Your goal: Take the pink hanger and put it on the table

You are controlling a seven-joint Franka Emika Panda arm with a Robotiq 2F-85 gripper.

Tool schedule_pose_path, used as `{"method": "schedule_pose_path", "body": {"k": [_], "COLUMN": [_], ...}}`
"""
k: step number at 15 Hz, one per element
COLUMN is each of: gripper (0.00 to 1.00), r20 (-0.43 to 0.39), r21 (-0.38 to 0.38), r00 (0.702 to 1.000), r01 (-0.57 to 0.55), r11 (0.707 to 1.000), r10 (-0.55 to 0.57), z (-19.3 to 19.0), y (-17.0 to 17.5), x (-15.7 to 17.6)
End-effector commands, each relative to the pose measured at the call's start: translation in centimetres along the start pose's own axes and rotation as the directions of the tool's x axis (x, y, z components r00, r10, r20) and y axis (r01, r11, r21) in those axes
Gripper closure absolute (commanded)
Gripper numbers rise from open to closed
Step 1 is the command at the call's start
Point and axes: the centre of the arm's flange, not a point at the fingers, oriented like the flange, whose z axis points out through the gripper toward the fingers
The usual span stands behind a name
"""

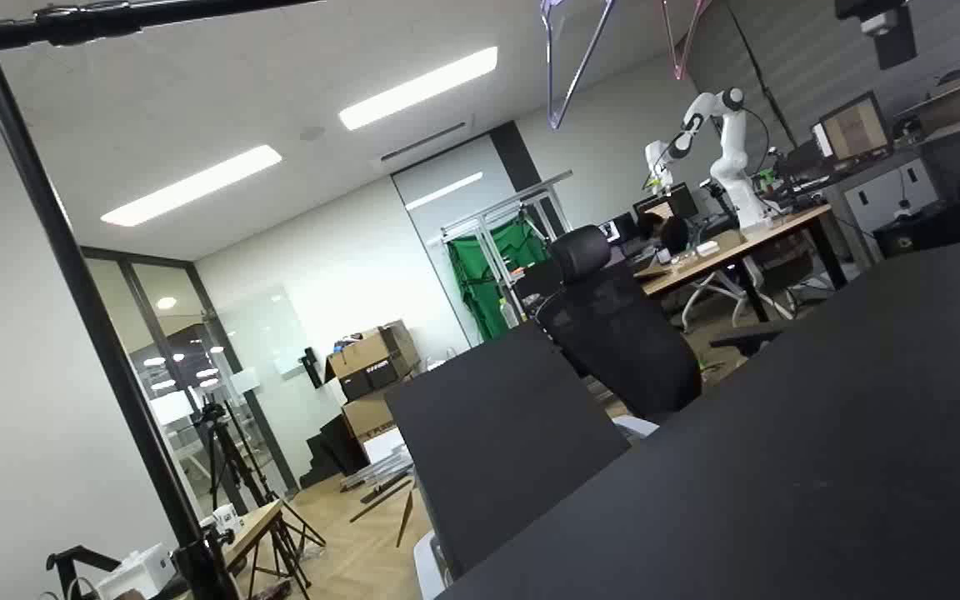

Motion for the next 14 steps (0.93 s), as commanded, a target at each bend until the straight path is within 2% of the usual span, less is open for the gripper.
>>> {"method": "schedule_pose_path", "body": {"k": [1, 10, 11, 14], "gripper": [0.00, 0.00, 0.00, 0.00], "r20": [0.000, 0.000, -0.021, -0.172], "r21": [0.000, 0.000, -0.004, -0.025], "r00": [1.000, 1.000, 1.000, 0.985], "r01": [0.000, 0.000, 0.007, 0.016], "r11": [1.000, 1.000, 1.000, 1.000], "r10": [0.000, 0.000, -0.007, -0.020], "z": [0.0, 0.0, -0.2, -2.1], "y": [0.0, 0.0, 0.1, 0.4], "x": [0.0, 0.0, 0.5, 3.1]}}
